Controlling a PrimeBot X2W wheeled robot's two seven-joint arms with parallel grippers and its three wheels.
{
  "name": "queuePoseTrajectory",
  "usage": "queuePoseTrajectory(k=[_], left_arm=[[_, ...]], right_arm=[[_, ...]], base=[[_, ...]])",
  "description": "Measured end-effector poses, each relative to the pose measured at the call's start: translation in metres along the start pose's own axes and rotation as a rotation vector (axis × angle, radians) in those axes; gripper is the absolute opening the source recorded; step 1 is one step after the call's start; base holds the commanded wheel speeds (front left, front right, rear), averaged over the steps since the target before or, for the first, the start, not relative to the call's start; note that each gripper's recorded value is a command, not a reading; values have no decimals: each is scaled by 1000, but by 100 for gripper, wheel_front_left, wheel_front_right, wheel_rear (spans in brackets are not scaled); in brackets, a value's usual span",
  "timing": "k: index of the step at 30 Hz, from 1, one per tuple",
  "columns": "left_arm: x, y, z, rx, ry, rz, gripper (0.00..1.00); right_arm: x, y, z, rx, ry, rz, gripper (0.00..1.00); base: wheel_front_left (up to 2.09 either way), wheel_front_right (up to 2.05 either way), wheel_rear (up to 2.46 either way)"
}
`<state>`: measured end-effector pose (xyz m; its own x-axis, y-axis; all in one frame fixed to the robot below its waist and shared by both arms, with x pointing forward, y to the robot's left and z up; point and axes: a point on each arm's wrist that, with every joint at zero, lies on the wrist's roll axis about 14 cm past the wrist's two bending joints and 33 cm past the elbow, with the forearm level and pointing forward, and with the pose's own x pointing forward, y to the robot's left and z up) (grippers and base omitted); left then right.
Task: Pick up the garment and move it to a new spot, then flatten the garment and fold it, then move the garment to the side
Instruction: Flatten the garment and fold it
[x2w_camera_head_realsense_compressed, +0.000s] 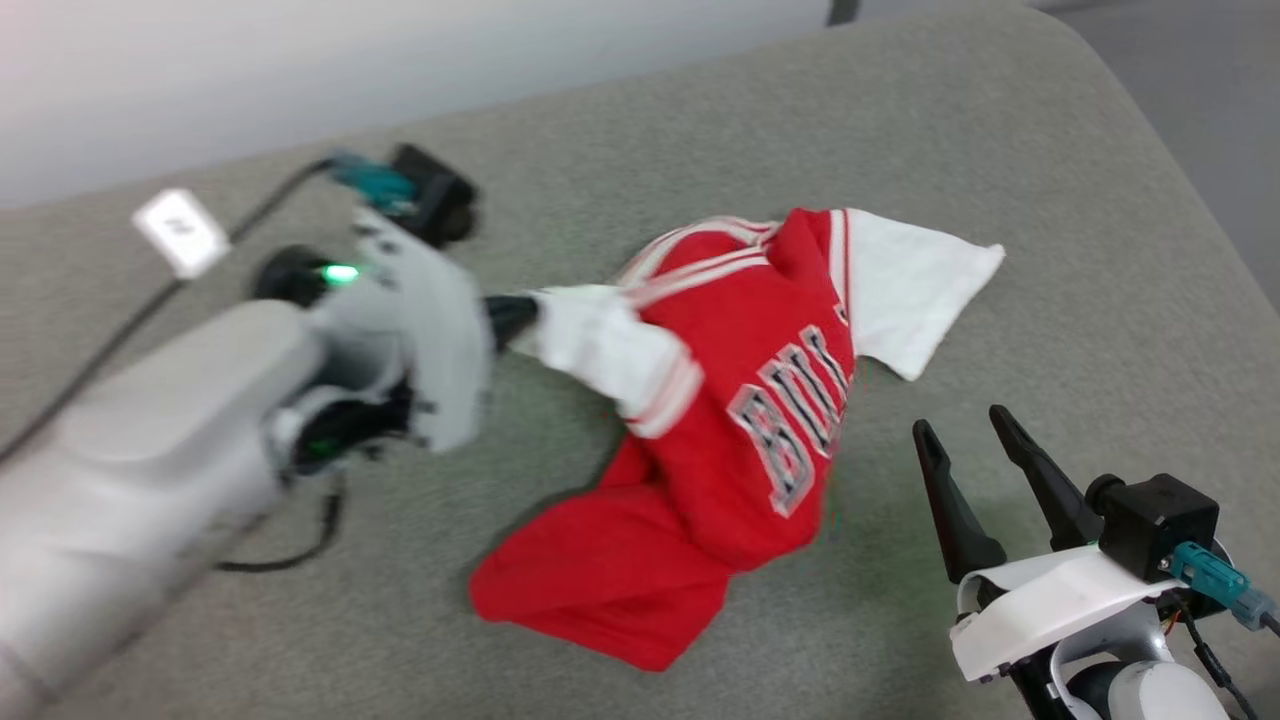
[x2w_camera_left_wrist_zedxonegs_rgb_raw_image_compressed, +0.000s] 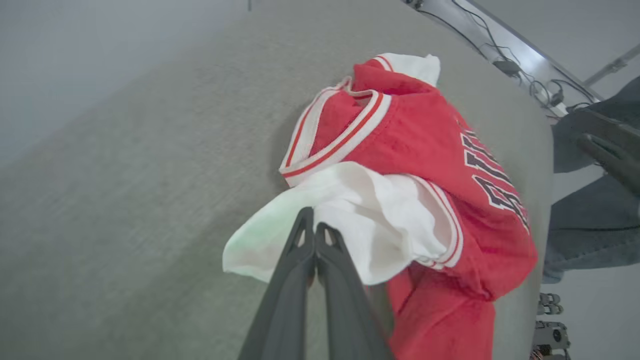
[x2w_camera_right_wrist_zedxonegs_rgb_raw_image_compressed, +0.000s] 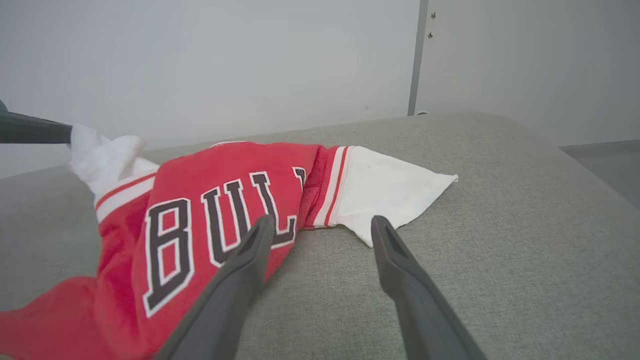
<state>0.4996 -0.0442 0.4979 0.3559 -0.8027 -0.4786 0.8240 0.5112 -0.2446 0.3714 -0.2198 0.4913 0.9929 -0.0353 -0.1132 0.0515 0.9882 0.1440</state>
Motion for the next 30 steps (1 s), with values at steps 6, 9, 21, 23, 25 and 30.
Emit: queuePoseTrajectory(k=[6, 9, 21, 23, 25, 30], left_arm=[[-67, 73, -14, -49, -20, 245, 0], [-97, 100, -26, -89, -35, 346, 0], [-148, 157, -112, -202, 51, 591, 0], [-153, 160, -120, -192, 67, 614, 0], [-151, 157, -123, -220, 49, 611, 0], [-162, 156, -127, -205, 35, 639, 18]], right_arm=[[4, 15, 3, -2, 3, 55, 100], [6, 21, 7, -7, -3, 76, 100], [13, 24, 6, -29, 21, 101, 100], [15, 23, 6, -38, 26, 101, 100], [16, 25, 5, -42, 34, 110, 100], [21, 32, 4, -62, 55, 144, 100]], base=[[0, 0, 0], [0, 0, 0], [0, 0, 0], [0, 0, 0], [0, 0, 0], [0, 0, 0]])
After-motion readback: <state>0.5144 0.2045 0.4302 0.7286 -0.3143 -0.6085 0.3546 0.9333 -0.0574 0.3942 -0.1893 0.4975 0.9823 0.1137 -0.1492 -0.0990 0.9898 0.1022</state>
